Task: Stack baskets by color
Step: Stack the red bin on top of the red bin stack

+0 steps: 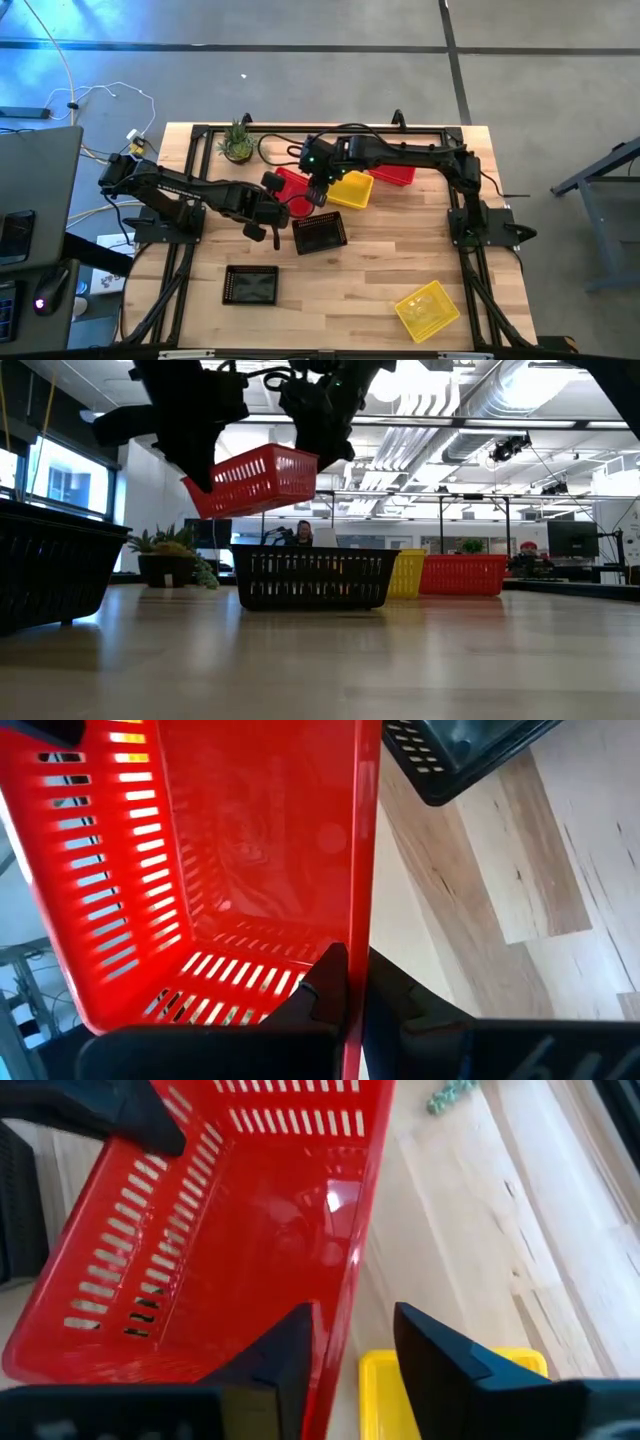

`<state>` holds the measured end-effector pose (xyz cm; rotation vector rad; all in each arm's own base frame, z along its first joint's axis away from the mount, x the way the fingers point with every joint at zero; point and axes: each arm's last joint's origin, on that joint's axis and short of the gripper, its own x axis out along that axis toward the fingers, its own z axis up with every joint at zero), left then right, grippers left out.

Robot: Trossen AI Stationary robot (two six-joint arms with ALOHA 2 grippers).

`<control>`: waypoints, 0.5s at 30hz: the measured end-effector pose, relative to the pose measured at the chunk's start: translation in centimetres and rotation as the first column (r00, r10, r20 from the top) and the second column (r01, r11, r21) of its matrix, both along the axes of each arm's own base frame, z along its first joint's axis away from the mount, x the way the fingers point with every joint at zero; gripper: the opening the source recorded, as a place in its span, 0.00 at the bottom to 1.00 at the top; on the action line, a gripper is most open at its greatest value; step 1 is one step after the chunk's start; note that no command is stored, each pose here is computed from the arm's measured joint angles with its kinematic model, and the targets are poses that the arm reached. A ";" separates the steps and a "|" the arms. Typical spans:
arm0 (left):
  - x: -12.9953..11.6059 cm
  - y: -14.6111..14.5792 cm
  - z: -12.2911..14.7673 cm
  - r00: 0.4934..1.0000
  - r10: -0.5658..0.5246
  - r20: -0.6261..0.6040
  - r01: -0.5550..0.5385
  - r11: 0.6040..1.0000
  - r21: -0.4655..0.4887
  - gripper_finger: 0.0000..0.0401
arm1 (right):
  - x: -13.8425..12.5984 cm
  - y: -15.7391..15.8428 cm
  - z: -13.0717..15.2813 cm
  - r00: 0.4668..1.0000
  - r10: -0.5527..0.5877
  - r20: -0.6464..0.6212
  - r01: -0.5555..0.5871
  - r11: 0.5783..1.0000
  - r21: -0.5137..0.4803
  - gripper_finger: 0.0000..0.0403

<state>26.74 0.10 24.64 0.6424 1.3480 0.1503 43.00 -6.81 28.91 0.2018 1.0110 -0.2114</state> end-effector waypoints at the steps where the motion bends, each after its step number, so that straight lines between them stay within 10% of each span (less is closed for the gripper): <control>1: 0.0 0.0 0.0 1.000 0.000 0.001 0.000 1.000 0.000 0.00 | 0.1 0.0 -0.1 1.000 0.001 -0.005 -0.001 1.000 0.001 0.27; 15: 0.3 0.0 0.1 1.000 0.000 0.030 0.000 1.000 -0.007 0.02 | 0.0 0.0 -0.8 0.997 0.059 -0.048 -0.060 0.998 -0.002 0.01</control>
